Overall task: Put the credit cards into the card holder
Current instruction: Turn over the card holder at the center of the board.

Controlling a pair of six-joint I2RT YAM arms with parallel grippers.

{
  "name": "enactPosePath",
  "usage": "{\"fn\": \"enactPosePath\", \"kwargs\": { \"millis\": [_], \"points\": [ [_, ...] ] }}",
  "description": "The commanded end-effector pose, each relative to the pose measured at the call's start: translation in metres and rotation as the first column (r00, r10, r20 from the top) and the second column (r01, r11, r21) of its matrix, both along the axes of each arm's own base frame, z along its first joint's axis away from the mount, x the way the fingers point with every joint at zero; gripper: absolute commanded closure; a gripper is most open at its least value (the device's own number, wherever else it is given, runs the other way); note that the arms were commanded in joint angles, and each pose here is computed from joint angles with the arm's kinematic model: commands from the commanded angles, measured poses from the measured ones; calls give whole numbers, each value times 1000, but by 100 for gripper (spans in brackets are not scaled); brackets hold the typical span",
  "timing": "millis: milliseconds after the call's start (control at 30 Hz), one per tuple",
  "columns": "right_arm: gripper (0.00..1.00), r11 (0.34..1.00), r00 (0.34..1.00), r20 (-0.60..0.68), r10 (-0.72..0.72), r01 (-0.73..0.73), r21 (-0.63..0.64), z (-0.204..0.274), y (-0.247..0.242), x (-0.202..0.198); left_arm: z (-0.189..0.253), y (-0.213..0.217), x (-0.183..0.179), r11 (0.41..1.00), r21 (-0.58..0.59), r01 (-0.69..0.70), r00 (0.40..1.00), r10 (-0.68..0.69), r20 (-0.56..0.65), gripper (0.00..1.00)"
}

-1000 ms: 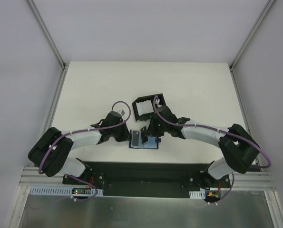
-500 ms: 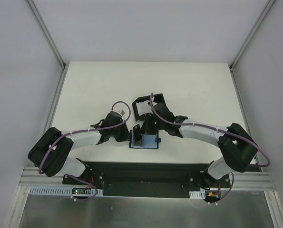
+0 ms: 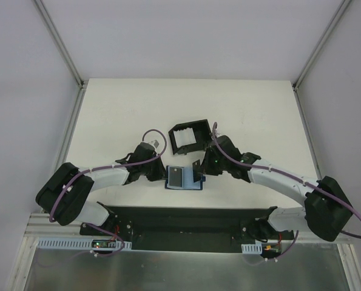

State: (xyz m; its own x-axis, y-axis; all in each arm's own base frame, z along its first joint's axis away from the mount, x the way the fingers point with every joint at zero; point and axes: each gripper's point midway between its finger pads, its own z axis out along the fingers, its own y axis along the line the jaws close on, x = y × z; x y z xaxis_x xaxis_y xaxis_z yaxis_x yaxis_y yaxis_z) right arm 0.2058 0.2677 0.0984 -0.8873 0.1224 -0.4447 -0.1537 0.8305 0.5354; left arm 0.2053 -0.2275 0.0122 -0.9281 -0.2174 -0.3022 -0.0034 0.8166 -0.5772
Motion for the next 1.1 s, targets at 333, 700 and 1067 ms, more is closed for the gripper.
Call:
{"fn": "enactPosePath", "kwargs": {
  "millis": [333, 700, 1067],
  "points": [
    [100, 996, 998, -57, 2, -7, -92, -27, -11, -5, -31, 26, -25, 992, 128, 7, 996, 5, -95, 100],
    [100, 994, 998, -67, 10, -18, -108, -29, -16, -5, -31, 26, -24, 992, 128, 7, 996, 5, -94, 100],
    [100, 991, 994, -105, -8, -7, -137, -47, -16, -4, -31, 25, -24, 992, 127, 9, 995, 3, -97, 100]
  ]
}}
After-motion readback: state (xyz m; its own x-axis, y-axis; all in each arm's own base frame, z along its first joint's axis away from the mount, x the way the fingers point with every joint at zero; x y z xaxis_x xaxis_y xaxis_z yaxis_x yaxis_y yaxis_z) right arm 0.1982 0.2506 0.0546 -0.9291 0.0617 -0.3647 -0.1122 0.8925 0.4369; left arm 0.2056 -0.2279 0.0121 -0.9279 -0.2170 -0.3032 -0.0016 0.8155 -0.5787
